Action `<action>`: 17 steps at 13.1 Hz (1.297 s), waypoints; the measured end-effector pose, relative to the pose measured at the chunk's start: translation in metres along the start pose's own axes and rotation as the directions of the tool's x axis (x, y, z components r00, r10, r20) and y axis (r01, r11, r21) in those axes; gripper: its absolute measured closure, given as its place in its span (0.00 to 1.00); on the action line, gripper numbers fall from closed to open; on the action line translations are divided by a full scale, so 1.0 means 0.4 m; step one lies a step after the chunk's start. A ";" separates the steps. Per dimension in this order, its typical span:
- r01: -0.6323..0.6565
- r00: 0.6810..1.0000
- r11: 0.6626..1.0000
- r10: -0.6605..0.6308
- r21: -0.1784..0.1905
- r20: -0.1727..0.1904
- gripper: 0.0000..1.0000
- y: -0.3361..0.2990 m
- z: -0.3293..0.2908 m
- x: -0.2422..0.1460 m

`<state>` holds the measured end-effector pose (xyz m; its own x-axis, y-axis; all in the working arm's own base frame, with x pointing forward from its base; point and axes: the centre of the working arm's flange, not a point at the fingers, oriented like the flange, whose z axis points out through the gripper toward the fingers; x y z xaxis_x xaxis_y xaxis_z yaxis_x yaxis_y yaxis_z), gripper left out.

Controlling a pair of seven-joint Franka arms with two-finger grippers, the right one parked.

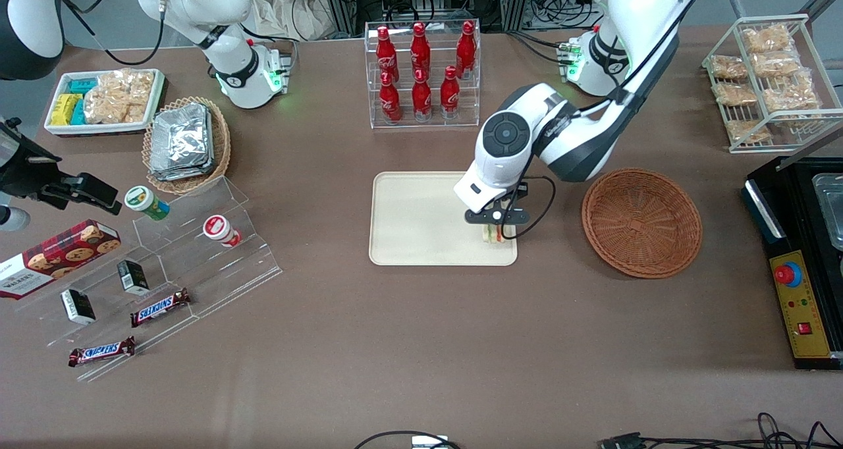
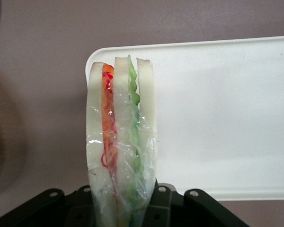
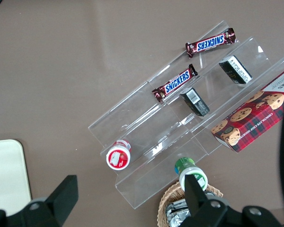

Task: Place sandwich from basket to tray
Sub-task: 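Lower the sandwich onto the tray and open the left gripper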

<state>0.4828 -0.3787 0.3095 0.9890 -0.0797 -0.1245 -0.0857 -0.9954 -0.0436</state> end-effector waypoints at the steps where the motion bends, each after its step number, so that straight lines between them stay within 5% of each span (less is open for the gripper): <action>1: -0.005 1.000 1.000 0.005 -0.007 0.003 0.67 -0.003 0.040 0.002; 9: 0.009 0.999 0.998 -0.006 -0.056 0.047 0.65 -0.035 0.219 0.016; 15: 0.011 0.999 0.998 -0.008 -0.055 0.050 0.07 -0.039 0.227 0.013; 17: 0.012 0.999 0.998 -0.009 -0.058 0.046 0.00 -0.039 0.225 0.014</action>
<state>0.4790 -0.3588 0.2202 0.9831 -0.0682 -0.1699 -0.0671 -0.9977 0.0124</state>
